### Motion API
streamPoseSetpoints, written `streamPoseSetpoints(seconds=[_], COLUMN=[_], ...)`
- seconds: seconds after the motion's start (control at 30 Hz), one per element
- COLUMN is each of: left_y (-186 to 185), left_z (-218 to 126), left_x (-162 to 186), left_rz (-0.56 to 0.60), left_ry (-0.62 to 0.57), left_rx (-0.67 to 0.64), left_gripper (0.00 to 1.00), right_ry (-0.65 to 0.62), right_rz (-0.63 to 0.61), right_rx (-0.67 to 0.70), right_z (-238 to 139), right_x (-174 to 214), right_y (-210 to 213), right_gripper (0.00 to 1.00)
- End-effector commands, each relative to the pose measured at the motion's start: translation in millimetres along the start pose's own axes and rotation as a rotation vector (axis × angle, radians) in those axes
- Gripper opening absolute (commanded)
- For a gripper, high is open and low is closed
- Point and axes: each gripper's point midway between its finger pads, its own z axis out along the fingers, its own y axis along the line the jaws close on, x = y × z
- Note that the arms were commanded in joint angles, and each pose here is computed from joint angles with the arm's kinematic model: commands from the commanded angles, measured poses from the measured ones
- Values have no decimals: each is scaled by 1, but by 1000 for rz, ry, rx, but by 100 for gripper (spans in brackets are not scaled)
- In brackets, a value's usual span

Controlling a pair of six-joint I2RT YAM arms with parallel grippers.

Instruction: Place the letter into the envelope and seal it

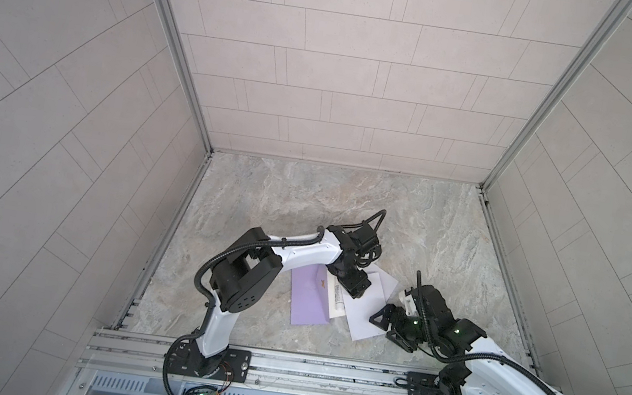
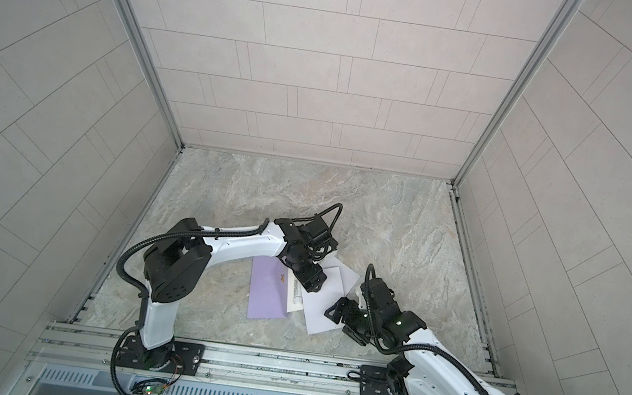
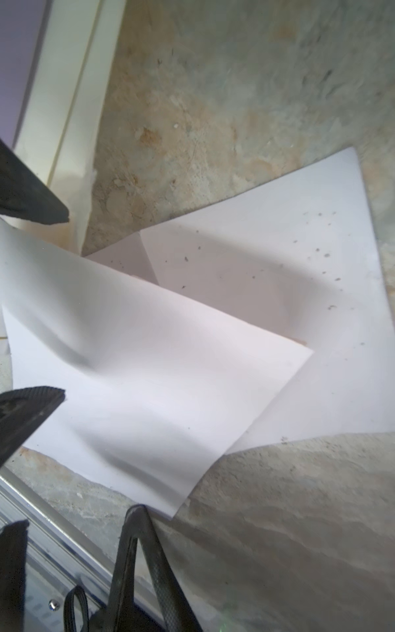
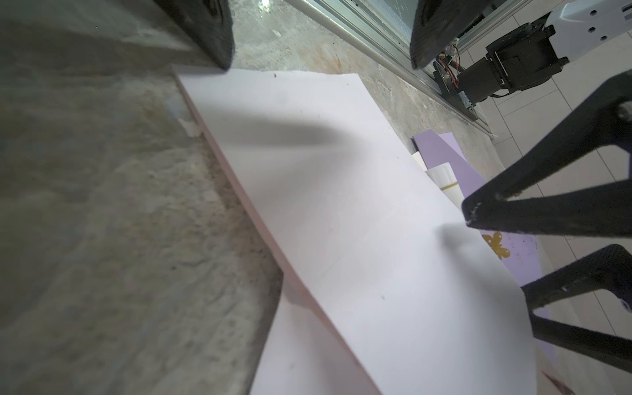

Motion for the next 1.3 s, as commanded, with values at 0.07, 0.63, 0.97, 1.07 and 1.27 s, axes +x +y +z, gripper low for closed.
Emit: streamPoseSetpoints(seconds=[0.07, 0.63, 0.97, 1.07, 1.27], left_y=[1, -10, -24, -27, -38], left_z=[2, -8, -7, -13, -22], left_x=[0, -25, -18, -18, -19], left_rz=[24, 6, 5, 28, 72], left_ry=[35, 7, 39, 29, 18], left_rx=[-12, 49, 141, 153, 209], left_gripper=[81, 63, 58, 62, 75], right_ry=[3, 3, 18, 19, 36], right_rz=[-22, -59, -68, -69, -82], right_rx=[257, 419, 450, 459, 474], right_z=[5, -7, -11, -11, -9], right_x=[-2, -32, -37, -39, -42], right_y=[-50, -62, -69, -71, -75], right_gripper=[83, 83, 83, 83, 83])
